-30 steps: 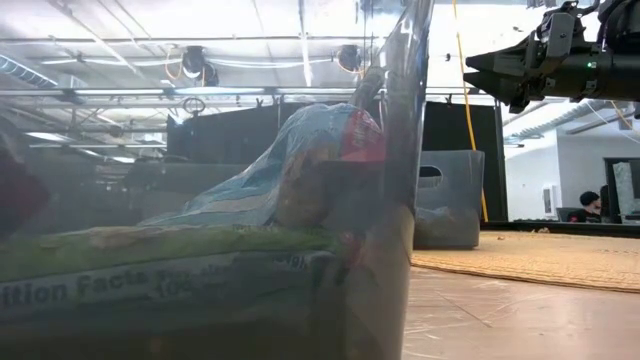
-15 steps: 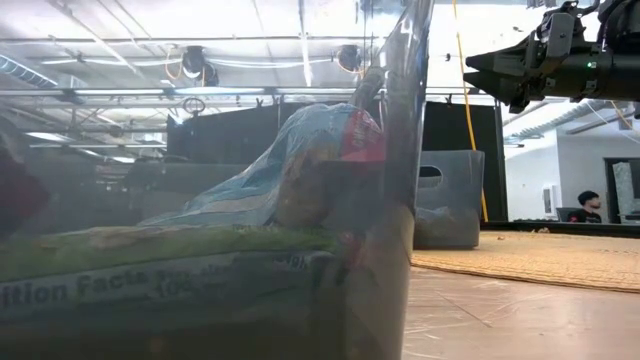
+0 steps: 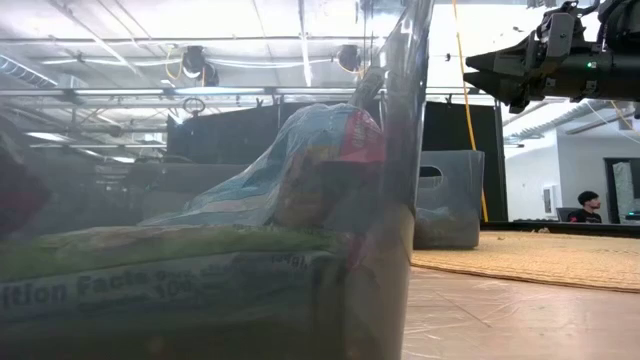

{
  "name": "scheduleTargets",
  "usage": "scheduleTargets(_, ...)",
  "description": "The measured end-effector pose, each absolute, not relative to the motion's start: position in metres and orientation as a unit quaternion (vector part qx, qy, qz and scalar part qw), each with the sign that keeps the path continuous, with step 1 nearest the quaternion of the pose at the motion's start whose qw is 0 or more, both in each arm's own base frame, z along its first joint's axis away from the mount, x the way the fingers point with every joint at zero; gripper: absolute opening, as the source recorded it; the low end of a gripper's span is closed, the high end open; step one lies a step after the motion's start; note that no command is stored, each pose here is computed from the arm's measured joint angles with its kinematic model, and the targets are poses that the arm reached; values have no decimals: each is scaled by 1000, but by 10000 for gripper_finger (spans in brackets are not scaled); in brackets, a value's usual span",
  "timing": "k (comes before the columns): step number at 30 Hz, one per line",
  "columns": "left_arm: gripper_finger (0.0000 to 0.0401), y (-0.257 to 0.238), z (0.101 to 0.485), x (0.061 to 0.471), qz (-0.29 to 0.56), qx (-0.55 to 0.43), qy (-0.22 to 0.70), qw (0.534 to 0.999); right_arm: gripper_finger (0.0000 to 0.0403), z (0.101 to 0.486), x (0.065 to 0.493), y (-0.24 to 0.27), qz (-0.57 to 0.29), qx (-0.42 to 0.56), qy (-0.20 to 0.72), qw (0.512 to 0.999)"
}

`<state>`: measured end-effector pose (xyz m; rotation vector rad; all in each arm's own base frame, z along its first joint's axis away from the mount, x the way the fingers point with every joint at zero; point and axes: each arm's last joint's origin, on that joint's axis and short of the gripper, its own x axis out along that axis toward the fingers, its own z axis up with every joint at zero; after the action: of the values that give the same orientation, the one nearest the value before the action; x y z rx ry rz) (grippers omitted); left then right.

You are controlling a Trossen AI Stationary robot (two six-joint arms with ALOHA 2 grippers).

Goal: Pick and place Granola Bars by type
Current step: Put the left yellow granola bar into the bottom left black bin

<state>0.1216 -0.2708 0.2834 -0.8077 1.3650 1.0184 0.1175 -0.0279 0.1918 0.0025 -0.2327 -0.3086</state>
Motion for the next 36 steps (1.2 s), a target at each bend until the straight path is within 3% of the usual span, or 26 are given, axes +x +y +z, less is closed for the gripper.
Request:
scheduleTargets(9,6,-279,260,139,456,-312,589,589,210,192,117,-28,-153,1,-116,981)
scheduleTargets(16,6,-274,242,146,425,-318,608,590,210,192,118,-28,-153,1,-116,981)
scheduleTargets(21,6,-260,229,137,412,-341,628,565,210,192,118,-28,-153,1,-116,981)
scheduleTargets(26,6,-240,224,123,388,-362,615,584,210,192,117,-28,-154,1,-116,981)
scheduleTargets(31,6,-216,211,108,404,-378,629,546,210,192,117,-28,-153,1,-116,981)
scheduleTargets(36,6,-204,198,104,360,-417,620,559,210,192,117,-28,-153,1,-116,981)
